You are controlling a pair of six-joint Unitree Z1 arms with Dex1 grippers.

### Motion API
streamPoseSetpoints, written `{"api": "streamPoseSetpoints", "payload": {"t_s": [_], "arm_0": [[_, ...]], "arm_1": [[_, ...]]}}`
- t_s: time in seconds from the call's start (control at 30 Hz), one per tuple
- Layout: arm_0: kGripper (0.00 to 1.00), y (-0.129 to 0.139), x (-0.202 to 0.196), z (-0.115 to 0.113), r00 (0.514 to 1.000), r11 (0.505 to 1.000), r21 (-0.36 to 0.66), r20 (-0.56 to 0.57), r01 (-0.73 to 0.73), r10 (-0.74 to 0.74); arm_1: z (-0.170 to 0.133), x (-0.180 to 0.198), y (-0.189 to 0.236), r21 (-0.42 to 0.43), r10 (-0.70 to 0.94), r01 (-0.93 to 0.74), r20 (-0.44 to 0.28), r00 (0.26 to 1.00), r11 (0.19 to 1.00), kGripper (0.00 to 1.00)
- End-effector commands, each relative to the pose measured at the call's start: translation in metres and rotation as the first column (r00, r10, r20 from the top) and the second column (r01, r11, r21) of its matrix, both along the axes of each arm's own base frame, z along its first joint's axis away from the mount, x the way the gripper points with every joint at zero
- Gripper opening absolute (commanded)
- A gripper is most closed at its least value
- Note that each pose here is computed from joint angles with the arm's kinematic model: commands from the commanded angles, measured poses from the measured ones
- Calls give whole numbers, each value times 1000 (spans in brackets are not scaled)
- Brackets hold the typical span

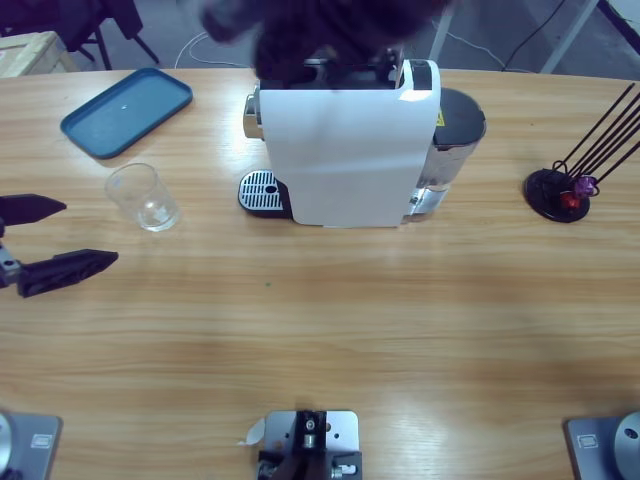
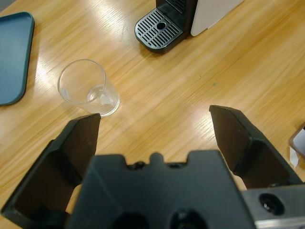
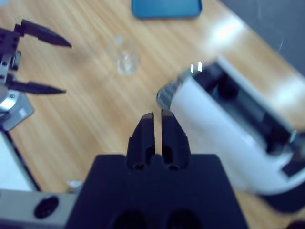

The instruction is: Pour coffee

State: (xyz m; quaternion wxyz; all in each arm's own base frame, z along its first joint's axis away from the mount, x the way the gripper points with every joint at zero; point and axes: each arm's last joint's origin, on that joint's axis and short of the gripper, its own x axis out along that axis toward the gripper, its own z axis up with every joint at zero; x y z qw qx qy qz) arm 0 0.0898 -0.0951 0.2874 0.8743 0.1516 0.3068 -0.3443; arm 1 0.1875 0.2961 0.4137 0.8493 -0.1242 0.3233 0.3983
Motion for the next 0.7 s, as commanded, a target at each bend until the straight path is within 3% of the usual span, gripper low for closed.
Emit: {"api": "streamPoseSetpoints", "payload": {"t_s": [0.03,0.13,0.2,0.27,0.4,0.53,0.7], "arm_0": [[1000,4,-2,4,1000,1000,-26,22,-12,13],[1000,2,-1,7,1000,999,-35,21,-3,4],[1000,1,0,11,1000,999,-43,20,5,-4],[1000,0,0,14,1000,999,-49,25,6,-5],[1000,2,-1,18,1000,998,-56,25,5,-3],[1000,5,-4,19,1000,999,-46,17,2,-1],[1000,-3,3,17,1000,1000,-27,0,2,-2]], "arm_1": [[-24,-41,-74,51,-272,277,-80,959,960,0],[-25,-40,-95,137,-487,486,-23,873,863,0],[-16,-23,-101,278,-581,564,-29,814,777,0],[-3,2,-99,383,-649,616,-54,759,689,0],[6,53,-82,493,-715,683,-160,680,539,0],[8,67,-65,512,-676,662,-196,710,547,0],[4,58,-41,500,-596,612,-216,773,612,0]]}}
